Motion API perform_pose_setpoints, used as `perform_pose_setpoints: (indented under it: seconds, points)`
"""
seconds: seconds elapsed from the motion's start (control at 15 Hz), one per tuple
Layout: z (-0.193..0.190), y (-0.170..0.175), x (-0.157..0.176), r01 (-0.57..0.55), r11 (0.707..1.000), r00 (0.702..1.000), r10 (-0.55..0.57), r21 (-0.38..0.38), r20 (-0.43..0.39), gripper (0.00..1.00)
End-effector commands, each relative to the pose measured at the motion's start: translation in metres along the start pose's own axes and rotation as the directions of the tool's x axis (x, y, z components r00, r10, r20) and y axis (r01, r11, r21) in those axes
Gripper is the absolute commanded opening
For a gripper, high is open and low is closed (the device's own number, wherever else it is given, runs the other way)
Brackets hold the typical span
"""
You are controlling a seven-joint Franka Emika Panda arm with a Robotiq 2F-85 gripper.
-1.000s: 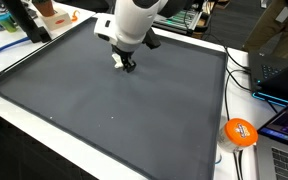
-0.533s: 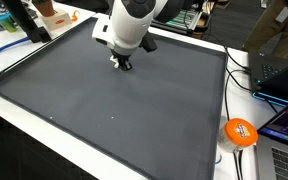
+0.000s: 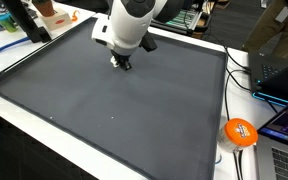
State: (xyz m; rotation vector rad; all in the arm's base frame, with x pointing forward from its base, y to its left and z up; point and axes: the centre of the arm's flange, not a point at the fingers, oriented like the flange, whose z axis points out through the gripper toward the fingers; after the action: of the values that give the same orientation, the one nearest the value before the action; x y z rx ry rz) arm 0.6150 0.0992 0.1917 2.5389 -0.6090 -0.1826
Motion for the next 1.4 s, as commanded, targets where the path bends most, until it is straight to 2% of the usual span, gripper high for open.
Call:
perform_pose_setpoints:
  seconds: [0.0,0.07,0.13,0.67,0.73,1.0,1.33]
  points:
    - [0.006,0.001,0.002,0.023,0.998,0.999,-0.025,0.051,0.032,0.17]
    - [0.004,0.003,0.002,0.021,0.997,0.999,-0.024,0.069,0.039,0.32]
    - [0.002,0.004,0.003,0.021,0.996,0.999,-0.025,0.085,0.047,0.34]
    - [-0.013,0.031,0.015,0.005,0.971,0.992,-0.035,0.239,0.121,0.95]
    - [-0.016,0.036,0.016,0.005,0.964,0.991,-0.041,0.267,0.130,0.99]
    - [-0.024,0.036,0.020,0.060,0.913,0.984,-0.122,0.404,0.129,1.00]
    - [-0.013,0.021,0.016,0.107,0.891,0.971,-0.189,0.442,0.145,1.00]
